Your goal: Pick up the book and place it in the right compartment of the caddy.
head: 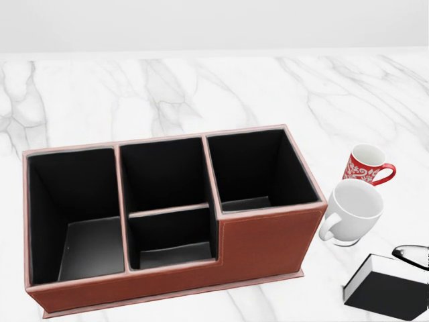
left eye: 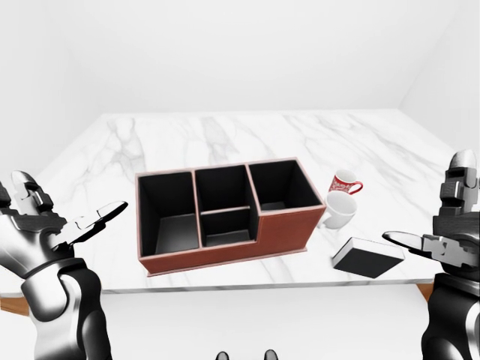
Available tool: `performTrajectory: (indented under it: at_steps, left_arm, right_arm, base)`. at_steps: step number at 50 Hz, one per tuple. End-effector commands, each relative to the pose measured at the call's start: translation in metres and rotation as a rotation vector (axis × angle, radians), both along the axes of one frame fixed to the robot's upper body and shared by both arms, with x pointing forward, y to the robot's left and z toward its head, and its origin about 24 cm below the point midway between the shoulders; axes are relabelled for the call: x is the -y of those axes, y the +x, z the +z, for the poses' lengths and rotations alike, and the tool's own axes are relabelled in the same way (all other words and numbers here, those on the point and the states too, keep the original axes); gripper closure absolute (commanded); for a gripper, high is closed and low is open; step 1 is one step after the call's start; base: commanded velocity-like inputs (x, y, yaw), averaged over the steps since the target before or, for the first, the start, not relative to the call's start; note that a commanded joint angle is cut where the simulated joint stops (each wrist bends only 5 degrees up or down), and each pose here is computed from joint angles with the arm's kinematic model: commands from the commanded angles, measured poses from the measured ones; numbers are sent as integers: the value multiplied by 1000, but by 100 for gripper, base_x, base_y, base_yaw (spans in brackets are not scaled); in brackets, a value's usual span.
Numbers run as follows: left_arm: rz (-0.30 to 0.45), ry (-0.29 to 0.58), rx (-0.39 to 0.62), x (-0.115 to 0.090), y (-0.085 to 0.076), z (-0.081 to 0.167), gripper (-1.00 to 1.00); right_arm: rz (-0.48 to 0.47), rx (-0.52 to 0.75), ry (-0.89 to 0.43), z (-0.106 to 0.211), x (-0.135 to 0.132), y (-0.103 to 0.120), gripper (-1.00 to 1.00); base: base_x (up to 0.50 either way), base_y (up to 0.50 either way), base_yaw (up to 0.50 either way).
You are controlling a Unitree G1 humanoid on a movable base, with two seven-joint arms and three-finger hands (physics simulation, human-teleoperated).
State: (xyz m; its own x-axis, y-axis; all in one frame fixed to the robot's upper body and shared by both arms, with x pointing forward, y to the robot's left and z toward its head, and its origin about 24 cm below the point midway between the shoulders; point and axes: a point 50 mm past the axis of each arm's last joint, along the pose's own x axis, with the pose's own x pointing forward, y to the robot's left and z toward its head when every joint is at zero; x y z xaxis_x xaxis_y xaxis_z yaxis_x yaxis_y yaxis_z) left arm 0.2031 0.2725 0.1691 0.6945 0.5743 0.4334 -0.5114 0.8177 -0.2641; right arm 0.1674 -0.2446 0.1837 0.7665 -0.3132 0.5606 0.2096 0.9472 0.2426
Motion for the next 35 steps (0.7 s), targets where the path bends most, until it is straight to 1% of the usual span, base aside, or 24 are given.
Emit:
performTrajectory:
  at_steps: [1, 6, 7, 9, 11, 15, 16, 20, 22, 23, 24, 26, 27, 28, 34, 35]
  left_arm:
    - [0, -1, -5, 0, 0, -1, -100]
    - [0, 0, -2, 0, 0, -1, -100]
    - [1, 1, -3, 0, 0, -1, -100]
    - [0, -1, -7, 1, 0, -2, -100]
    - [-1, -1, -8, 0, 1, -2, -100]
    - [-1, -2, -10, 0, 1, -2, -100]
    - [-1, -3, -13, 0, 1, -3, -100]
    - [-1, 0, -6, 1, 0, -1, -100]
    - [0, -1, -7, 1, 1, -1, -100]
    - [0, -1, -10, 1, 1, -2, -100]
    - [-3, -1, -14, 1, 2, -3, -100]
    - [-3, 1, -11, 1, 1, -2, -100]
    - [-3, 1, -9, 1, 1, -2, -100]
    - [-4, -2, -19, 1, 2, -4, -100]
    - [-6, -4, -31, 1, 4, -7, -100]
    - [-5, -1, -36, 2, 3, -7, -100]
  right_arm:
    - [9, -4, -14, 0, -2, 0, -100]
    - [10, -14, -15, -2, -2, 1, -100]
    - [-29, -58, -51, -7, -1, 4, -100]
    - [-20, -88, -106, -9, -5, 5, -100]
    - [-49, -136, -223, -9, -11, 8, -100]
    - [-49, -134, -279, -6, -16, 5, -100]
    - [-42, -140, -334, -4, -21, 4, -100]
    - [-47, -166, -473, 0, -31, -1, -100]
    - [-44, -211, -563, -2, -36, -2, -100]
    - [-37, -274, -640, -9, -39, -1, -100]
    - [-42, -305, -666, -12, -39, -2, -100]
    - [-5, -373, -751, -19, -46, -3, -100]
    - [-7, -392, -759, -21, -47, -3, -100]
    - [4, -446, -802, -27, -49, -4, -100]
    - [27, -560, -900, -36, -56, -12, -100]
    - [-31, -737, -1277, -38, -54, -2, -100]
  base:
    - [28, 0, 0]
    - [28, 0, 0]
    - [28, 0, 0]
    - [14, 0, 0]
    - [0, 0, 0]
    - [0, 0, 0]
    - [0, 0, 0]
    - [0, 0, 0]
    - [0, 0, 0]
    - [0, 0, 0]
    - [0, 0, 0]
    - [0, 0, 0]
    - [0, 0, 0]
    - [0, 0, 0]
    - [0, 0, 0]
    - [0, 0, 0]
